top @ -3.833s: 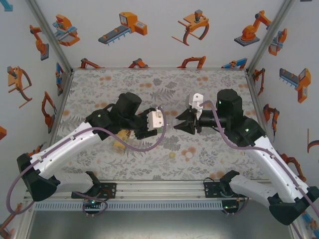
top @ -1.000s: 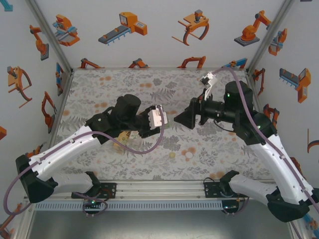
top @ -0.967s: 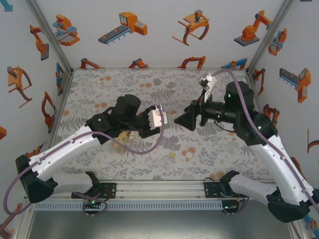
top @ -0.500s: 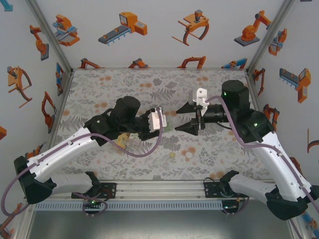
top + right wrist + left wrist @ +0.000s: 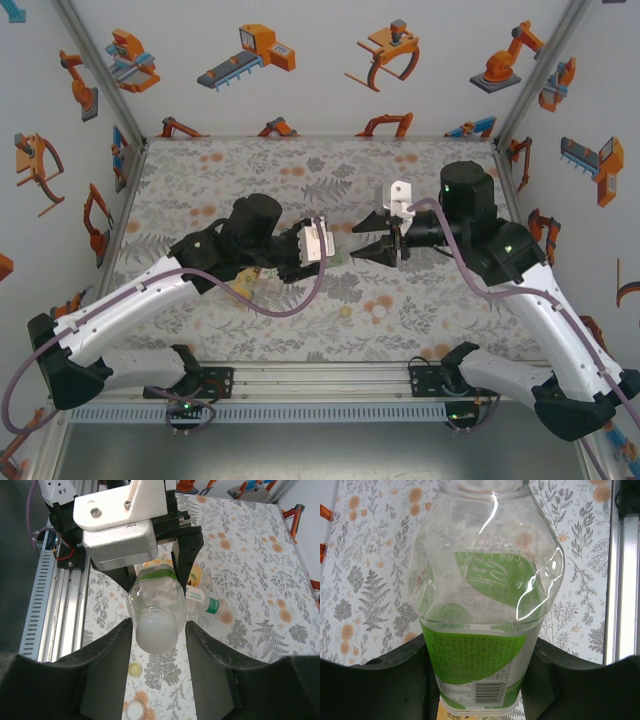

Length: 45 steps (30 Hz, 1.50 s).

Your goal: Screw on the bottle caps

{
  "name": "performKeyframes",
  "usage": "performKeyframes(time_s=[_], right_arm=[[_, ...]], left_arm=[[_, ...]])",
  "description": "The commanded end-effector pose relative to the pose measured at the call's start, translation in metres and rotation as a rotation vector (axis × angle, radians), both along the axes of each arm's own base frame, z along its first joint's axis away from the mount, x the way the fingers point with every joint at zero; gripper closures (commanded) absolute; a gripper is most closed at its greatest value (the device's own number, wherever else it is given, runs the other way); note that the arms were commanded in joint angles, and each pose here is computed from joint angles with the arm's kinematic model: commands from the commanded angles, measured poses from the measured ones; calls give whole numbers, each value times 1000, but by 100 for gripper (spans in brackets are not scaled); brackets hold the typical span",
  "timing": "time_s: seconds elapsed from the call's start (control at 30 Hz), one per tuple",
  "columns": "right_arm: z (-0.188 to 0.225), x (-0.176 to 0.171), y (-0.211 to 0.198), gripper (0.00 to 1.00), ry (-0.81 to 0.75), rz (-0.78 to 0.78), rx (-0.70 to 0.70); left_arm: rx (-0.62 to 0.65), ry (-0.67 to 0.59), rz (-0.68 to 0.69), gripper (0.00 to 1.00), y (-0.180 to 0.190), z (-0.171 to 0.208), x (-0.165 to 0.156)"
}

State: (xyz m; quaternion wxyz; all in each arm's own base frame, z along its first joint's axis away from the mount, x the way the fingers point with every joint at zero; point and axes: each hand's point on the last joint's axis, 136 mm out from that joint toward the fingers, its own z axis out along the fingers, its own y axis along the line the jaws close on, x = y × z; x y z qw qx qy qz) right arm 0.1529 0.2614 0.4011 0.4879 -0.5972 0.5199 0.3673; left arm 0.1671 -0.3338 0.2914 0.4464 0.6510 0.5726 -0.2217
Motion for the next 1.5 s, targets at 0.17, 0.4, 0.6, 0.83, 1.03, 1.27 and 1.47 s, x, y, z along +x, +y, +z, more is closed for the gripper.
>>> performKeyframes(time_s=[0.17,0.4,0.6,0.83,1.03,1.27,1.47], right_arm=[[-3,-5,-2,61,-10,14,0],[-1,-5,-1,70,18,4,22],[-3,13,-1,94,244,-147,74],[-27,49,-10,100,824,-501,198],[-75,58,-33,100,1373,-853,251],[-125,47,-38,100,1766,-1040,227],[-113,58,-35,100,1682,-1000,265]], left_arm=[[-35,-7,-11,100,2,12,-8],[-39,-11,-9,100,1,14,-8],[-32,-16,7,100,-1,11,-4],[-16,-36,51,100,-2,3,7],[-7,-50,79,100,-6,-2,17],[3,-66,84,100,-13,-7,23],[10,-65,55,100,-11,-11,17]])
